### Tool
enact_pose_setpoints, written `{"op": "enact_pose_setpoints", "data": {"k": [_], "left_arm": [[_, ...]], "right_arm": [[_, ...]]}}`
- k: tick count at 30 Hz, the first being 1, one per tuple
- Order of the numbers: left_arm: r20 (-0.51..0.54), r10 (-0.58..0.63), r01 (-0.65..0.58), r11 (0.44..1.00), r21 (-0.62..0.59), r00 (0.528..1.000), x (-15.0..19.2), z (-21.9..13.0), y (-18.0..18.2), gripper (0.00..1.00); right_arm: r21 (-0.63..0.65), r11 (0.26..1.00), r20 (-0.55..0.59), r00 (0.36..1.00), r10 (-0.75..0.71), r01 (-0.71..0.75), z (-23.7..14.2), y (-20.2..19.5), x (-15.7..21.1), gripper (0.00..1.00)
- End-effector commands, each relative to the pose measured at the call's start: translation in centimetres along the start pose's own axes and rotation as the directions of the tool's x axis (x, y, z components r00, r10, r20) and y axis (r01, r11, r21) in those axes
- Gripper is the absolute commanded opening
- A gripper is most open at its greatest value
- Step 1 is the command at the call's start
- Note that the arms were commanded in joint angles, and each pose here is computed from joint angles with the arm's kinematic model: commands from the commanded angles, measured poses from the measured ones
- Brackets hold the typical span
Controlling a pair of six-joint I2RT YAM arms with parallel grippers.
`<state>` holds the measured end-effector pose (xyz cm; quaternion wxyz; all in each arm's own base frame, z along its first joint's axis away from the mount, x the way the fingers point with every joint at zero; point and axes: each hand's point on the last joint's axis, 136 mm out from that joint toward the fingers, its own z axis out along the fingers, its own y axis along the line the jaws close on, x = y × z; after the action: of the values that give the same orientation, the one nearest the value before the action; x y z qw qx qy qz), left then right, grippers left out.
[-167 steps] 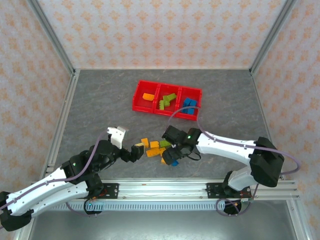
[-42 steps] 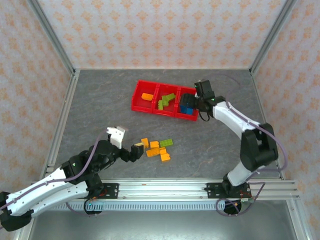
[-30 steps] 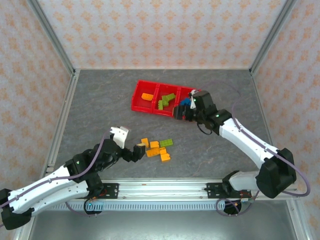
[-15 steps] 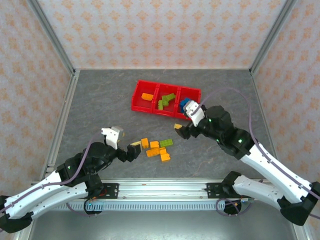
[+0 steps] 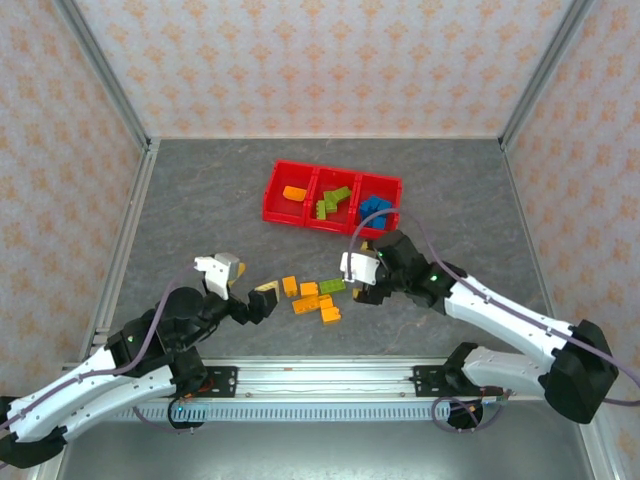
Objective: Sort the legos into containers by color
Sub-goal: Pick up the lego from the bottom-center of the table.
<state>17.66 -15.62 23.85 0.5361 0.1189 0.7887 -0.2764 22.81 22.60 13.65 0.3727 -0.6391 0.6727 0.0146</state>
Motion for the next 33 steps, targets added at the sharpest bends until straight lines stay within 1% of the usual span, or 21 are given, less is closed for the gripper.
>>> {"op": "enact_pose_setpoints", "data": {"k": [1, 3, 6, 8, 10, 15, 23, 27, 33], "left_arm": [[0.017, 0.003, -0.004, 1.0, 0.003, 1.0, -0.1, -0.1, 0.0, 0.99], [0.017, 0.004, -0.004, 1.0, 0.005, 1.0, -0.1, -0.1, 0.0, 0.99], [0.009, 0.006, -0.006, 1.0, 0.007, 1.0, 0.1, 0.0, 0.0, 0.99], [0.001, 0.009, -0.009, 1.0, 0.01, 1.0, 0.2, 0.2, -0.1, 0.99], [-0.005, 0.013, -0.013, 1.0, 0.007, 1.0, 0.3, 0.3, -0.1, 0.99], [-0.026, 0.019, -0.019, 1.0, 0.005, 0.999, 0.7, 0.6, -0.2, 0.99], [-0.037, 0.024, -0.024, 1.0, 0.001, 0.999, 0.9, 0.8, -0.2, 0.99], [-0.031, 0.021, -0.021, 1.0, 0.001, 0.999, 0.8, 0.7, -0.1, 0.99], [-0.028, 0.02, -0.02, 1.0, 0.002, 0.999, 0.8, 0.6, -0.1, 0.99]], "right_arm": [[0.001, 0.995, 0.022, 0.995, -0.099, 0.099, 1.4, -0.3, -1.3, 0.91], [-0.032, 0.992, -0.024, 0.992, -0.125, 0.124, 3.0, 0.3, -0.5, 0.9], [-0.075, 0.985, -0.04, 0.986, -0.161, 0.158, 4.6, 1.1, -0.1, 0.9], [-0.111, 0.98, -0.06, 0.984, -0.17, 0.163, 5.6, 1.7, 0.0, 0.88], [-0.121, 0.98, -0.074, 0.983, -0.165, 0.156, 6.2, 1.8, 0.0, 0.85], [-0.148, 0.973, -0.073, 0.979, -0.191, 0.179, 7.9, 2.3, 0.1, 0.82], [-0.23, 0.953, -0.087, 0.971, -0.223, 0.198, 10.9, 3.2, 0.1, 0.75], [-0.283, 0.937, -0.092, 0.966, -0.242, 0.207, 11.7, 3.7, 0.2, 0.68], [-0.332, 0.919, -0.113, 0.959, -0.261, 0.211, 12.3, 4.6, 0.9, 0.53]]}}
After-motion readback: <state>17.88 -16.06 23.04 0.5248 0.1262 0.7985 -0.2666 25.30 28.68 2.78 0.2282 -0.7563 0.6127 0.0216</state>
